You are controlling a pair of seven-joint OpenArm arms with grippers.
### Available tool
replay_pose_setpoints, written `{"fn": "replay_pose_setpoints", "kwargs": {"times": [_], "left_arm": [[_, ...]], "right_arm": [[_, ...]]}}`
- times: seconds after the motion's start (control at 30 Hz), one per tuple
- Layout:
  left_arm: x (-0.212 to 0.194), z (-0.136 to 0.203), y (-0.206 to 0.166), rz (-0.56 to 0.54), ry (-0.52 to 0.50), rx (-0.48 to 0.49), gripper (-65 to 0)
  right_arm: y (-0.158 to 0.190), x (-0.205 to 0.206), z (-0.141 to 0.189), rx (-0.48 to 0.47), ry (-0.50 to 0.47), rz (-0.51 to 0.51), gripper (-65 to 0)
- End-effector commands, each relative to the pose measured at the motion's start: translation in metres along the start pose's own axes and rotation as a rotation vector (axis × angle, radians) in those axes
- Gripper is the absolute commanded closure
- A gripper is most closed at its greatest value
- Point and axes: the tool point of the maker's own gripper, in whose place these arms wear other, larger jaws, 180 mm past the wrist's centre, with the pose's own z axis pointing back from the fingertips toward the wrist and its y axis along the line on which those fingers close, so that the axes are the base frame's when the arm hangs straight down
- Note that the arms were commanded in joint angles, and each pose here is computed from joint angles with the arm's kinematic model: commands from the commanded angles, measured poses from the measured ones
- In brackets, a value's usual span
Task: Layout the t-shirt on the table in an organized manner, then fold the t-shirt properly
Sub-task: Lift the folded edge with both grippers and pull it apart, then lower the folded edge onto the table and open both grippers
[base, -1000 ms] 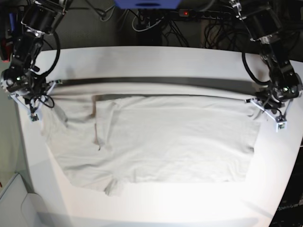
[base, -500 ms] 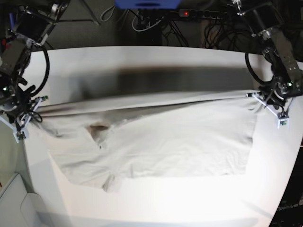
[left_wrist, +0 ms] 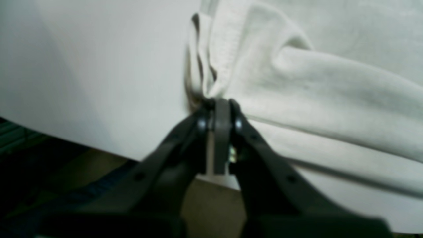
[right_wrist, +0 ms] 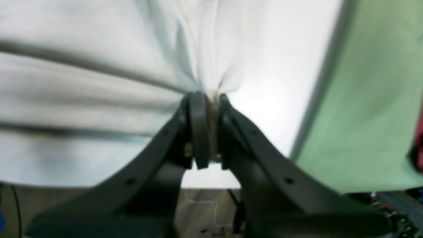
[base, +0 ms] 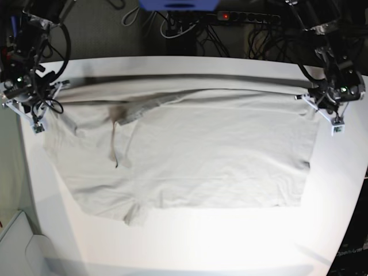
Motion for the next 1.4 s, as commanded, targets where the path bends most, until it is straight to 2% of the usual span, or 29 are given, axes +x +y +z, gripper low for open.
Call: {"fn": "replay_pose_setpoints", "kwargs": {"times": [0.0, 0.57, 1.1, 1.23, 1.3, 1.37], "left_arm": [[0.006, 0.004, 0.010, -0.005, -0.022, 0.031, 0.0], [-0.040, -0.001, 0.010, -0.021, 0.071, 0.033, 0.0], [-0.043, -0.001, 0.011, -0.024, 0.084, 0.039, 0.0], [-0.045, -0.001, 0.011, -0.025, 0.088, 0.039, -1.5], [-0.048, -0.001, 0.011, -0.025, 0.094, 0.037, -7.7], [-0.051, -0.001, 0.012, -0.027, 0.100, 0.038, -16.8]], "right_arm": [[-0.011, 0.005, 0.005, -0.036, -0.026, 0.002, 0.0], [0.006, -0.040, 0.003, 0.002, 0.029, 0.027, 0.0], [0.008, -0.041, 0.003, 0.006, 0.034, 0.033, -0.2], [0.008, -0.041, 0.003, 0.006, 0.034, 0.033, -9.5], [0.007, -0.041, 0.004, 0.002, 0.033, 0.030, -18.1], [0.006, -0.040, 0.004, -0.001, 0.029, 0.027, -25.9]]}}
